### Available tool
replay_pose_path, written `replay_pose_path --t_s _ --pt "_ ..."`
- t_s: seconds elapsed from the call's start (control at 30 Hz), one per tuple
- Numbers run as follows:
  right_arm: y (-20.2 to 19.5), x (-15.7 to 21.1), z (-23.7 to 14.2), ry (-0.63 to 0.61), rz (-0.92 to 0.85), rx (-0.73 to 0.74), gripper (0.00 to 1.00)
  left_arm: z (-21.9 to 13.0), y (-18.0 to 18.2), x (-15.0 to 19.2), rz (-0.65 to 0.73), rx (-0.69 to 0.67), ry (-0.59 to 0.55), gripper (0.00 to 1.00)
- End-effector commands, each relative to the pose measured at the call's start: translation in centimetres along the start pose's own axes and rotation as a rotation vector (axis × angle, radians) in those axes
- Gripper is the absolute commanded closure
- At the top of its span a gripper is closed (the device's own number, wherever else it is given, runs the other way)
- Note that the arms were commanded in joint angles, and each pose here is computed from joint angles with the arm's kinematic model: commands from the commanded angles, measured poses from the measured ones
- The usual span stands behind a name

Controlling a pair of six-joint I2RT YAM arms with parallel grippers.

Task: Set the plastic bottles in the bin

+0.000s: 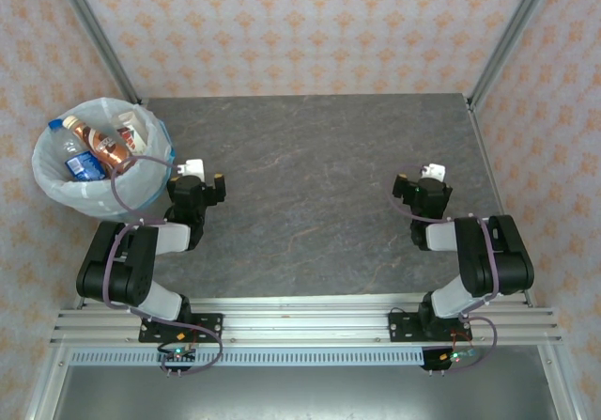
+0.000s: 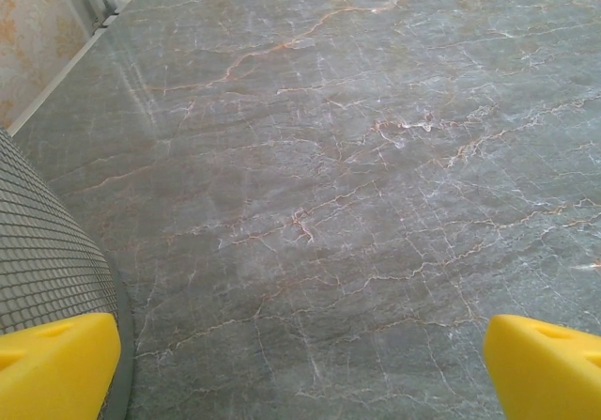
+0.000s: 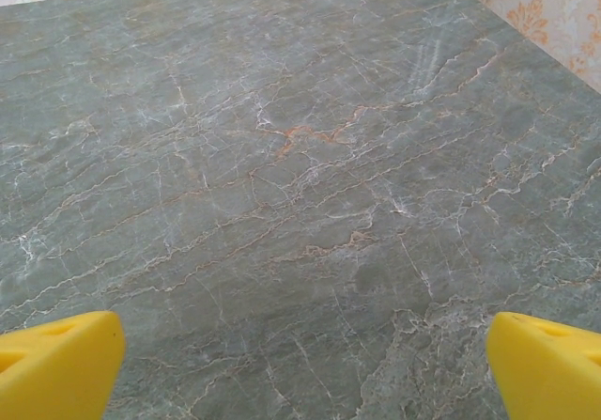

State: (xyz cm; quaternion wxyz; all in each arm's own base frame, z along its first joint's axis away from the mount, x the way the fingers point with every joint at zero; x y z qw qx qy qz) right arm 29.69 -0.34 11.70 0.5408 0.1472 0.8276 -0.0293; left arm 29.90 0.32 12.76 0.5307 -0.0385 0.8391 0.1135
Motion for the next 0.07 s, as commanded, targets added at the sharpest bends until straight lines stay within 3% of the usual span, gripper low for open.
replay_pose_path --t_s 0.0,0.03 --pt "0.0 -1.15 0.05 -0.049 0.03 0.017 0.01 0.01 0.46 -0.54 -0.029 -0.049 -0.033 0.0" --pt "0.0 -1.17 0.04 -0.048 0.03 0.017 0.01 0.0 0.46 -0.56 -0.03 -0.048 -0.034 0.0"
Point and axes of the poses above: each hand's point on the last joint's axis, 136 mm out from that joint toward the fingers, its own z axis out along the fingers, its own y axis along the line the jaws close on, x = y × z, the point moved 10 cm from there along -z, back along the fingers, and after that the axes turned 5 degrees about z, right-handed, at the moved point
